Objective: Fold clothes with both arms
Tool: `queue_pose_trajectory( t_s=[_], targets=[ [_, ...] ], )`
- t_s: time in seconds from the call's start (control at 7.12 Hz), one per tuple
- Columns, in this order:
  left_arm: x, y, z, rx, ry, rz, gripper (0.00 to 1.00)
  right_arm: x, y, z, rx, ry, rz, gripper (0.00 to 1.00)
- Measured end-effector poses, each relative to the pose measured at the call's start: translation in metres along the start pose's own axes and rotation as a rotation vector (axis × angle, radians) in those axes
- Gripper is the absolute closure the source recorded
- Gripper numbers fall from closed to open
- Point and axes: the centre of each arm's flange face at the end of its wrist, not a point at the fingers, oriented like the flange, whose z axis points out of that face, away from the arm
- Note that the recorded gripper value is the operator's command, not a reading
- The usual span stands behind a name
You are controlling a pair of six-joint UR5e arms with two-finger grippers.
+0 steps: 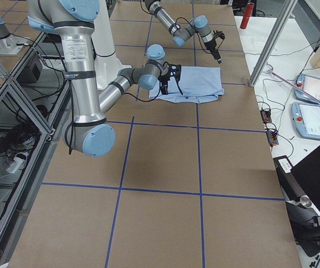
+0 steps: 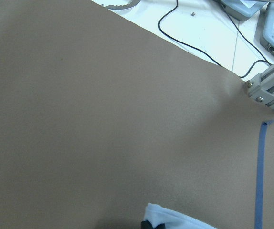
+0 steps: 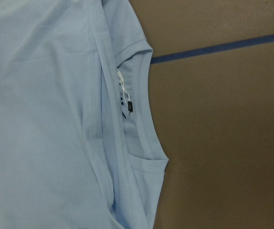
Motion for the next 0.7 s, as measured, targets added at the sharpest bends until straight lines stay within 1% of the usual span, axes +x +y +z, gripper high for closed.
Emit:
queue_pose_trajectory(
  t_s=[0.28, 0.56, 0.7],
  targets=[
    [-0.036, 0.016, -0.038, -0.068, 0.046, 0.012, 0.00, -0.055, -0.023, 0.033, -0.014, 0.103, -0.093, 0.00],
    [-0.061, 0.029, -0.079, -0.089, 0.070, 0.017, 0.00, -0.089, -0.048, 0.080, -0.010, 0.194, -0.178, 0.02],
    [-0.062, 0.032, -0.092, -0.092, 0.067, 0.017, 0.00, -0.103, -0.060, 0.104, -0.009, 0.230, -0.228, 0.08]
  ],
)
